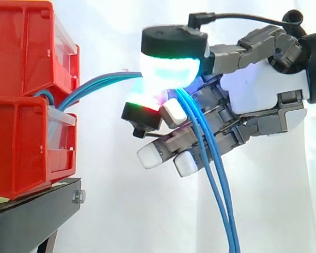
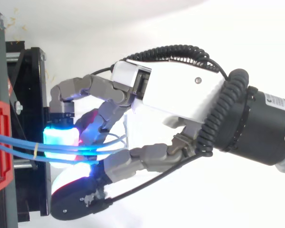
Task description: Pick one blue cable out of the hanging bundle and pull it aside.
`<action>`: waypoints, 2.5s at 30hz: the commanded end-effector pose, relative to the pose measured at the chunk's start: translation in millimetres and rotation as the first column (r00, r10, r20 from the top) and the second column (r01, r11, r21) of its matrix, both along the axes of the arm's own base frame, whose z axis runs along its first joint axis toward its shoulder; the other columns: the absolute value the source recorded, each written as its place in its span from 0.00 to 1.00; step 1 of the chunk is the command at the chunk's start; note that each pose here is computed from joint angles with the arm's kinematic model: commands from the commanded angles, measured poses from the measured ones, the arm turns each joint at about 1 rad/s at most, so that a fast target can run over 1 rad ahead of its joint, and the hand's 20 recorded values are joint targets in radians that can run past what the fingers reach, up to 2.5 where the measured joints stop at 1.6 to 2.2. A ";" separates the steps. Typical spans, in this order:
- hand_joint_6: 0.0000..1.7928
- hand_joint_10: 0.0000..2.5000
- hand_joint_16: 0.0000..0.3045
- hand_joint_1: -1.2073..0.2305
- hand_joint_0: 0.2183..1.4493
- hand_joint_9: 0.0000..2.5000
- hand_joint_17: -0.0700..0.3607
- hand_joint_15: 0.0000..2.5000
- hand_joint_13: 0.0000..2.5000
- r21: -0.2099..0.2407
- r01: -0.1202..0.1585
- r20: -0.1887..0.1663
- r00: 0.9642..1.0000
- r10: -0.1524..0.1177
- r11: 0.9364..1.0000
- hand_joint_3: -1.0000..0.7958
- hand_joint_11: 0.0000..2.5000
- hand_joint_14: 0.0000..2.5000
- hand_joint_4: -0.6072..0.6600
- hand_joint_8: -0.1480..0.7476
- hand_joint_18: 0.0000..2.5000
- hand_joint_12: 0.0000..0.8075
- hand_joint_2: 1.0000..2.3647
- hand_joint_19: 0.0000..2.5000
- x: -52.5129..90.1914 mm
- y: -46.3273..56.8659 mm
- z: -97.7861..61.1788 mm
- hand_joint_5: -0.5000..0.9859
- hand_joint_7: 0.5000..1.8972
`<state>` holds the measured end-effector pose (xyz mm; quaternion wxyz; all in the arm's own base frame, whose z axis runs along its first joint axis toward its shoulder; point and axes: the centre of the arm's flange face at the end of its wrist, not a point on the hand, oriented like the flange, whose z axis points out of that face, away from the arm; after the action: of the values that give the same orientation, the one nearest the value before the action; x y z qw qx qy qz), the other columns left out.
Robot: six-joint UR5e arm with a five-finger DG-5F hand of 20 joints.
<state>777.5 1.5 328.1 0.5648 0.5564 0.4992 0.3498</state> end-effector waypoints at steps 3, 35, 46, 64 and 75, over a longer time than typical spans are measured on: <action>0.50 0.01 0.20 0.38 0.22 0.44 0.47 0.17 0.34 0.001 0.000 0.002 1.000 0.000 1.000 0.28 0.23 0.01 0.70 0.57 0.33 0.55 0.00 0.23 0.2 0.1 1.1 0.26 0.69; 0.52 0.01 0.18 0.21 0.48 0.40 0.44 0.15 0.31 -0.002 0.000 -0.014 1.000 0.000 1.000 0.28 0.23 0.01 0.66 0.52 0.31 0.49 0.00 0.19 -1.0 -0.3 7.7 0.24 0.84; 0.50 0.01 0.21 0.41 0.18 0.45 0.50 0.17 0.34 0.000 0.000 -0.008 1.000 0.000 1.000 0.28 0.22 0.01 0.66 0.59 0.34 0.57 0.00 0.22 -0.2 0.0 11.1 0.27 0.68; 0.50 0.01 0.20 0.29 0.32 0.43 0.48 0.17 0.34 -0.003 -0.002 -0.011 1.000 0.002 1.000 0.60 0.24 0.01 0.71 0.58 0.33 0.55 0.02 0.22 -0.4 2.2 15.1 0.25 0.78; 0.51 0.01 0.18 0.21 0.47 0.40 0.45 0.16 0.32 -0.001 -0.003 -0.011 1.000 0.003 1.000 0.42 0.23 0.01 0.64 0.52 0.29 0.49 0.01 0.20 -0.4 3.3 15.1 0.24 0.83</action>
<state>777.1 4.1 343.2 0.5622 0.5571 0.5033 0.3468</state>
